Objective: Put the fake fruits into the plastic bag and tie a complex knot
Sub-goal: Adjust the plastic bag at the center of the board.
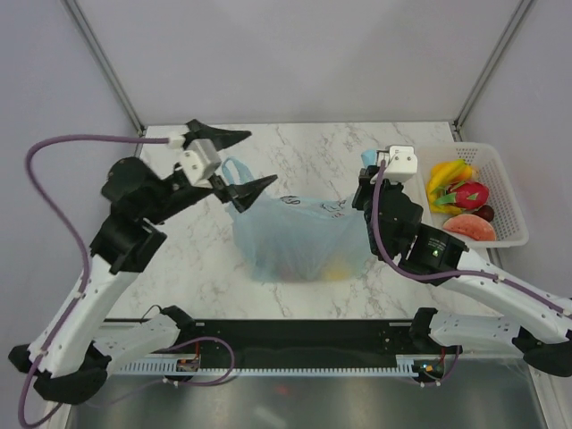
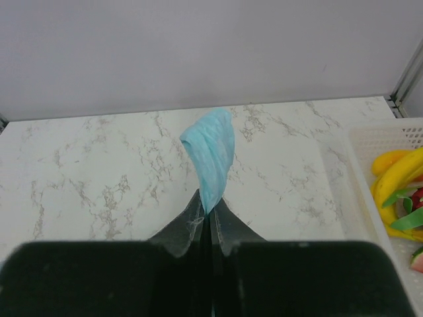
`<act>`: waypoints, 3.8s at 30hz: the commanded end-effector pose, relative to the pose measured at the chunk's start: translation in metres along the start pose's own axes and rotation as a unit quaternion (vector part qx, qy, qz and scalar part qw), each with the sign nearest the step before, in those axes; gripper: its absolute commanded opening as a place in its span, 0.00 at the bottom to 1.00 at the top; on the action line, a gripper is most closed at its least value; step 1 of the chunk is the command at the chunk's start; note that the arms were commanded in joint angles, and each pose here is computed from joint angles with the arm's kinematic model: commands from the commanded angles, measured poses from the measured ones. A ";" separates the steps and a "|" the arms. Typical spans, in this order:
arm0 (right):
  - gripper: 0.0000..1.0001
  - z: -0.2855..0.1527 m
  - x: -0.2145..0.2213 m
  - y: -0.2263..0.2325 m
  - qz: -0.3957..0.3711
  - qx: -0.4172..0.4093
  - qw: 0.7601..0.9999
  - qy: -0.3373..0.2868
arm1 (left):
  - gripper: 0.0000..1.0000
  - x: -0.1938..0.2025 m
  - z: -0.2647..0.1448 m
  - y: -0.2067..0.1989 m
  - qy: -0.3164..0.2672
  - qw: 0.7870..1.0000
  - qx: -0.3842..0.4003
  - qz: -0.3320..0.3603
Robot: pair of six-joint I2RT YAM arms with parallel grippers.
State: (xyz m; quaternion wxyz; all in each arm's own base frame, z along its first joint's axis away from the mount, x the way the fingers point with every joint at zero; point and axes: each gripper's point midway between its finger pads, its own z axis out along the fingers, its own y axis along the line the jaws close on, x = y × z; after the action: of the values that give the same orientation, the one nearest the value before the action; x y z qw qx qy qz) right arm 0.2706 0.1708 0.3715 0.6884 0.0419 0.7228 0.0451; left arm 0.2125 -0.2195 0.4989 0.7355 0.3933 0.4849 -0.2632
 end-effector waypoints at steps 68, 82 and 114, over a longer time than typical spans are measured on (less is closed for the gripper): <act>0.98 -0.025 -0.009 -0.005 -0.008 -0.098 0.995 -0.011 | 0.02 0.227 0.102 -0.160 0.059 0.972 0.178 -0.140; 0.98 -0.025 0.017 0.024 -0.012 -0.195 0.980 0.040 | 0.02 0.225 0.105 -0.160 0.060 0.971 0.180 -0.149; 0.82 -0.003 0.067 0.015 0.068 -0.208 0.974 0.062 | 0.02 0.219 0.119 -0.155 0.072 0.970 0.157 -0.173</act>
State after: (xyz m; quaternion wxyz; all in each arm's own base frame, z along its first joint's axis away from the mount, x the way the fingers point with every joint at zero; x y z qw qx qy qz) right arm 0.2638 0.1908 0.2939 0.6148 -0.0685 0.7545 0.2192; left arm 0.2307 -0.3969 0.2362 0.5388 0.4595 0.5657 -0.4226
